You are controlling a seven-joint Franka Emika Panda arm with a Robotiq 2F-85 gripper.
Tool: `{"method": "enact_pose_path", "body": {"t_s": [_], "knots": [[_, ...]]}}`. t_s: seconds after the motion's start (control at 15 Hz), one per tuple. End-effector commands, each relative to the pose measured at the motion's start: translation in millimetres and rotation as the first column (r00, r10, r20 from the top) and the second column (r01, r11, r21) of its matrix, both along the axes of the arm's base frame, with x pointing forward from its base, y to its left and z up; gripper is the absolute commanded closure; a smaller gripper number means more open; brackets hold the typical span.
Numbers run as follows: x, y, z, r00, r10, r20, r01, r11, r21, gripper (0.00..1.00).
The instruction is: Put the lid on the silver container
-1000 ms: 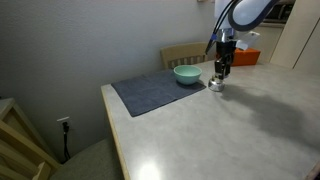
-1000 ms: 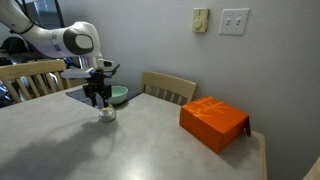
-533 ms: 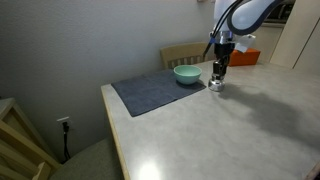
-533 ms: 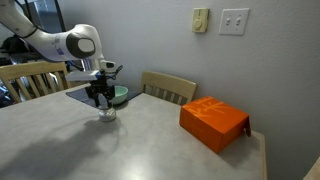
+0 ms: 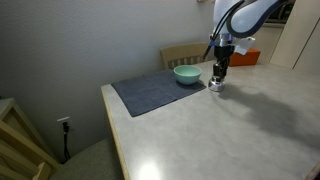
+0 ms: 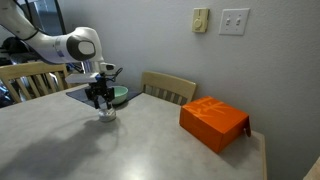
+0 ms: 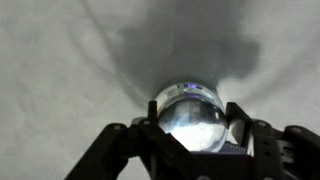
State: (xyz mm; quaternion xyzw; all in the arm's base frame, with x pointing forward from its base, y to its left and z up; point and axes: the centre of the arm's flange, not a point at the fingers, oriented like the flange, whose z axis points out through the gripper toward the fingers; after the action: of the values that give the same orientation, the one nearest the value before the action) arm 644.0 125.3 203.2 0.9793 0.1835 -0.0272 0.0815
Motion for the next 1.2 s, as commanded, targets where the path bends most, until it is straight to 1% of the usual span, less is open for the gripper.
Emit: {"method": "enact_pose_path", "body": {"t_s": [0.0, 0.33, 0.73, 0.93, 1.13], "knots": [[1.7, -10.2, 2.9, 1.000, 0.019, 0.014, -0.019, 1.000, 0.005, 0.56], [8.0, -23.5, 5.8, 1.000, 0.001, 0.014, -0.001, 1.000, 0.026, 0.56], [13.9, -38.9, -7.5, 0.994, 0.008, -0.112, 0.006, 0.991, 0.131, 0.56], [14.4, -42.9, -14.3, 0.988, 0.000, -0.155, 0.021, 0.991, 0.131, 0.56], [14.4, -43.0, -19.7, 0.985, -0.006, -0.172, 0.026, 0.993, 0.118, 0.56]]}}
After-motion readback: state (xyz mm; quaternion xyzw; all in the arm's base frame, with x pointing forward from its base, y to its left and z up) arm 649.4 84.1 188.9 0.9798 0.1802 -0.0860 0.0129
